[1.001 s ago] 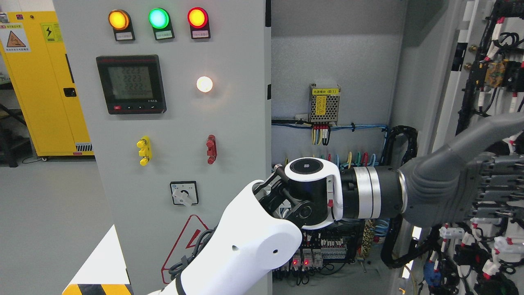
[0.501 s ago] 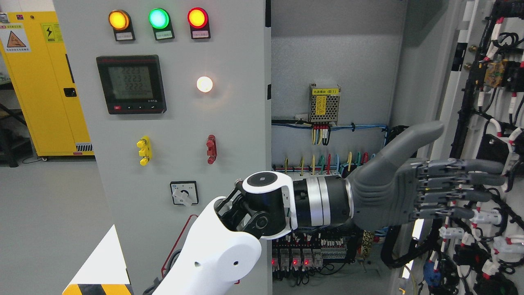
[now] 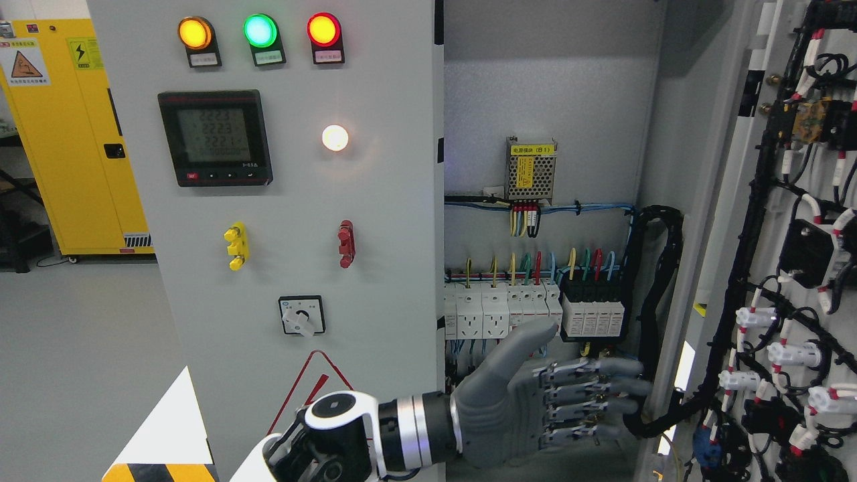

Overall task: Open door with both hands
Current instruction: 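Lower and withdraw the left hand out of the cabinet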

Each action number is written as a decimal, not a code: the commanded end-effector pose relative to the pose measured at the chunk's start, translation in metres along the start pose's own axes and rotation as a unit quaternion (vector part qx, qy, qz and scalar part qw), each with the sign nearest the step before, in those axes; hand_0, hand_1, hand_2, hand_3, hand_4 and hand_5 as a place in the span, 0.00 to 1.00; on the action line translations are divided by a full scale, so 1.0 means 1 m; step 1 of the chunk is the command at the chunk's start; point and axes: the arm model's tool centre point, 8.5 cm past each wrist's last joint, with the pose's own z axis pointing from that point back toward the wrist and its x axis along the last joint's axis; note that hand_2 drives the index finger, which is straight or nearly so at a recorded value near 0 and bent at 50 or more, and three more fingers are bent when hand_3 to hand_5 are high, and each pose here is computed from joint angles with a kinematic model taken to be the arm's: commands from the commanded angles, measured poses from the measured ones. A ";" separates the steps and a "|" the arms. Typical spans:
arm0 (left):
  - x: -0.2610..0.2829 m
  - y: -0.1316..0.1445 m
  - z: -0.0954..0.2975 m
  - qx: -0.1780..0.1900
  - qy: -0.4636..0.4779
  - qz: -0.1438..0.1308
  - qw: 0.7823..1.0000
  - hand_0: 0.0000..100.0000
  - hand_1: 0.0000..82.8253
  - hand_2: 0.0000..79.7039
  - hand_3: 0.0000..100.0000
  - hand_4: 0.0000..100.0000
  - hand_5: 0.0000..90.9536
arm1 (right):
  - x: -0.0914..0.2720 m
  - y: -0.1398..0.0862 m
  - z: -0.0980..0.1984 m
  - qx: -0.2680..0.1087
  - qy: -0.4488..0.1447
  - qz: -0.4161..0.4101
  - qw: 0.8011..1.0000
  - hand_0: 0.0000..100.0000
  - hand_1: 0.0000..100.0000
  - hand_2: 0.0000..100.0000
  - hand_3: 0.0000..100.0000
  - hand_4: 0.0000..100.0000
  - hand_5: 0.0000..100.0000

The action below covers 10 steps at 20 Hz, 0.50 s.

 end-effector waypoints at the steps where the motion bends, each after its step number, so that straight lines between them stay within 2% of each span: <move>1: -0.109 -0.003 0.096 0.105 0.075 0.020 0.991 0.00 0.10 0.09 0.19 0.05 0.00 | 0.007 -0.004 0.000 -0.002 -0.012 0.002 1.000 0.21 0.06 0.00 0.00 0.00 0.00; 2: -0.131 -0.007 0.106 0.118 0.079 0.031 0.989 0.00 0.10 0.09 0.19 0.05 0.00 | 0.007 -0.004 0.000 -0.002 -0.012 0.002 1.000 0.21 0.06 0.00 0.00 0.00 0.00; 6: -0.223 -0.035 0.152 0.193 0.108 0.029 0.975 0.01 0.12 0.09 0.20 0.04 0.00 | 0.007 -0.003 0.000 -0.002 -0.012 0.001 1.000 0.21 0.06 0.00 0.00 0.00 0.00; 10: -0.310 -0.062 0.224 0.287 0.116 0.080 0.947 0.04 0.11 0.10 0.25 0.05 0.00 | 0.008 -0.002 0.000 -0.001 -0.013 0.001 1.000 0.21 0.06 0.00 0.00 0.00 0.00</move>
